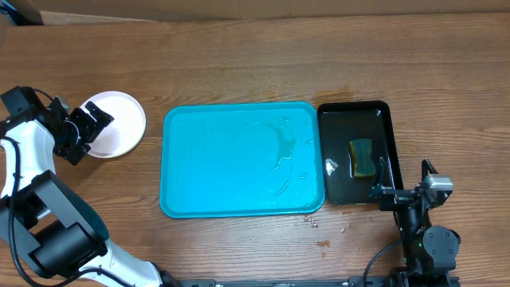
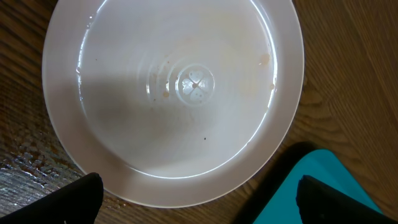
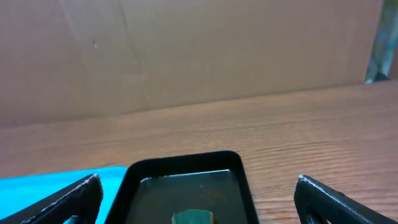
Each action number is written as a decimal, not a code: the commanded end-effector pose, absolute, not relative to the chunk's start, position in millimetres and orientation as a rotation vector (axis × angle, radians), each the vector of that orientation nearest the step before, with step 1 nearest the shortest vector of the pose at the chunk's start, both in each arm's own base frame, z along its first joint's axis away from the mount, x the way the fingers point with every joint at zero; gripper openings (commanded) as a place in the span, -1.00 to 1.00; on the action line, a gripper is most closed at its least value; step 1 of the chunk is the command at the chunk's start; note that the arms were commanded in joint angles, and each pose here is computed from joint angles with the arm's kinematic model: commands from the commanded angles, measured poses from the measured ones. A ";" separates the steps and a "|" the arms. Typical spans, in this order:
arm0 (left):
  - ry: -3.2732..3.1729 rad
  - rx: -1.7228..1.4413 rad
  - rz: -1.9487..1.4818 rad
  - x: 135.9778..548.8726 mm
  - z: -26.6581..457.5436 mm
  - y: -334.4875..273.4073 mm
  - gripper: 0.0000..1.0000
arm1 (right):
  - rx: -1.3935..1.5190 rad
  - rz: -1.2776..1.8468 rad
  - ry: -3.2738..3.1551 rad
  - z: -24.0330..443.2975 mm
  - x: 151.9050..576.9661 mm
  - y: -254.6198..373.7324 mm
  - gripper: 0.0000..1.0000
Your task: Clean dirty plates on tray and stack at the side
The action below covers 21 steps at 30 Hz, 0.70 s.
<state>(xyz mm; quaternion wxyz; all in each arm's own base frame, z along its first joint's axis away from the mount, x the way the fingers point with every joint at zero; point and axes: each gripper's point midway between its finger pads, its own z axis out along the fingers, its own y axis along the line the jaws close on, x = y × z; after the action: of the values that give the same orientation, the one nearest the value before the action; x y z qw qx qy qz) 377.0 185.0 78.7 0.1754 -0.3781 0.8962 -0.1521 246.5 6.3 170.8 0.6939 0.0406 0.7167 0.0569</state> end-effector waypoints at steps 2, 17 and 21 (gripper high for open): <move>2.514 -1.004 -0.420 381.3 96.7 184.8 1.00 | -0.005 0.088 1.595 169.5 246.2 11.9 1.00; 2.514 -1.004 -0.420 381.3 96.7 184.8 0.99 | -0.015 0.078 1.595 169.5 246.2 11.8 1.00; 2.514 -1.004 -0.420 381.3 96.7 184.9 0.99 | -0.015 0.078 1.595 169.5 246.2 11.8 1.00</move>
<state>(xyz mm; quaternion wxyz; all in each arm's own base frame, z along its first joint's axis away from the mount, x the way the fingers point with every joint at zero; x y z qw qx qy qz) 377.0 185.0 78.7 0.1754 -0.3781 0.8962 -0.1521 246.2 12.0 170.7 0.6951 -0.0049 0.7180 0.0360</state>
